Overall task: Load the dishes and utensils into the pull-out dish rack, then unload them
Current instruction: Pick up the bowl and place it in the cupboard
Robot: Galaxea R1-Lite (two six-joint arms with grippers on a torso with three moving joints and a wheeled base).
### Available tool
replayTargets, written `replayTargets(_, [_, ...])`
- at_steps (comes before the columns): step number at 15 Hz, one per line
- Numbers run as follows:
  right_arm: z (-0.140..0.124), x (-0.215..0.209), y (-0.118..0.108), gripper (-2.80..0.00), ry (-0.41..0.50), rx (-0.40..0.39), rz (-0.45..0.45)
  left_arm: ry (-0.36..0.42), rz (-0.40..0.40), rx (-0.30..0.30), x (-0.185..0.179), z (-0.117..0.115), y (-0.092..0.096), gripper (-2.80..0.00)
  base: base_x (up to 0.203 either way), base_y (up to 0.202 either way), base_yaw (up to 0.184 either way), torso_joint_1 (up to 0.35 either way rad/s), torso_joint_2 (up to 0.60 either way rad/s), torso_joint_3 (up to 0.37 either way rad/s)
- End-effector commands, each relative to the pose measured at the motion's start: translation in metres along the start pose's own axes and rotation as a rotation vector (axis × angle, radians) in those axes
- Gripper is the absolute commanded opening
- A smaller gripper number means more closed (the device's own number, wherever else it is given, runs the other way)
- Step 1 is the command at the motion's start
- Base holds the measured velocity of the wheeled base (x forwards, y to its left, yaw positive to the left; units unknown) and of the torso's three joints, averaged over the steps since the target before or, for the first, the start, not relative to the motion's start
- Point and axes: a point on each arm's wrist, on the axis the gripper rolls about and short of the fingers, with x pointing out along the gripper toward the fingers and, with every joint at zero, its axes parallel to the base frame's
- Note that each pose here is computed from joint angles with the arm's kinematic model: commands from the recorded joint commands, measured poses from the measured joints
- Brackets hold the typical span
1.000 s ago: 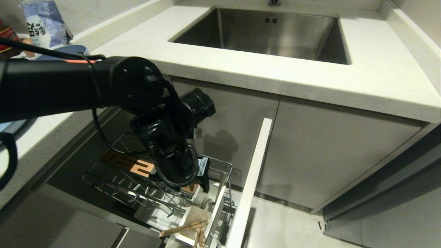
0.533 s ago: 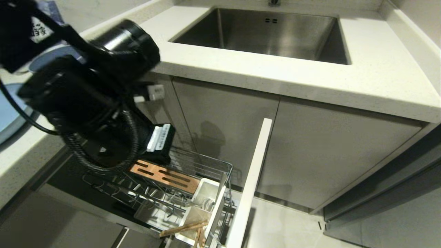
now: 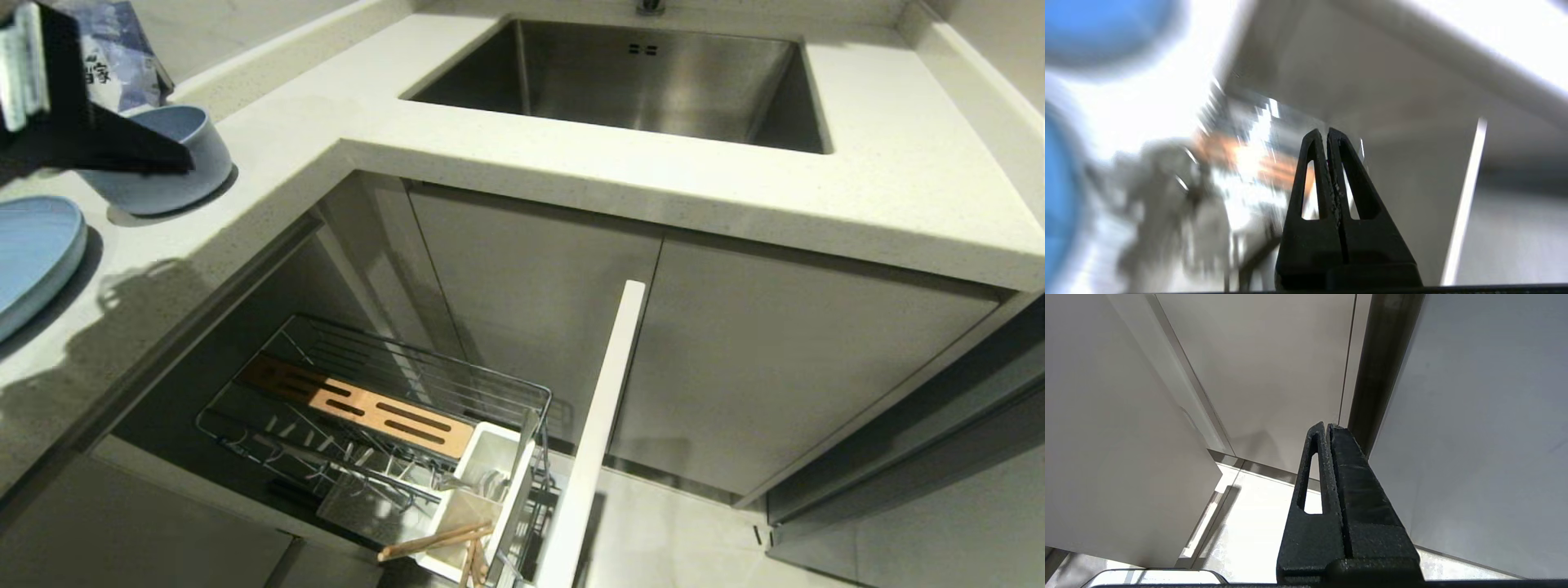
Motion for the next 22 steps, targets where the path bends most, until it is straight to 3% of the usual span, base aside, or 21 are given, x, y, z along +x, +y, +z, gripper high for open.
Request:
replayTargets(1, [-0.006, 0.001, 0.0, -2.8, 0.022, 0.0, 0.0, -0.211, 0.055, -0.013, -0.026, 0.017, 0.016, -2.8, 0.0, 0.0, 0.0, 0.0, 0.0, 0.0])
replayTargets(3, [-0.006, 0.001, 0.0, -2.8, 0.022, 0.0, 0.0, -0.338, 0.125, 0.06, -0.03, 0.03, 0.02, -2.8, 0.0, 0.0, 0.0, 0.0, 0.0, 0.0])
replayTargets(4, [-0.006, 0.001, 0.0, -2.8, 0.022, 0.0, 0.0, -0.361, 0.166, 0.091, -0.027, 0.034, 0.02, 0.0, 0.0, 0.0, 0.0, 0.0, 0.0, 0.0])
replayTargets(7, [-0.006, 0.001, 0.0, -2.8, 0.022, 0.0, 0.0, -0.333, 0.265, 0.115, -0.004, 0.036, 0.019, 0.0, 0.0, 0.0, 0.0, 0.0, 0.0, 0.0])
replayTargets(12, [-0.006, 0.001, 0.0, -2.8, 0.022, 0.0, 0.0, -0.26, 0.343, 0.185, 0.042, 0.038, 0.014, 0.0, 0.0, 0.0, 0.0, 0.0, 0.0, 0.0])
replayTargets(18, [-0.006, 0.001, 0.0, -2.8, 0.02, 0.0, 0.0, -0.187, 0.484, 0.201, 0.084, 0.036, 0.019, 0.0, 0.0, 0.0, 0.0, 0.0, 0.0, 0.0])
replayTargets(22, [-0.006, 0.001, 0.0, -2.8, 0.022, 0.0, 0.0, -0.177, 0.451, 0.181, 0.096, 0.036, 0.018, 0.0, 0.0, 0.0, 0.0, 0.0, 0.0, 0.0])
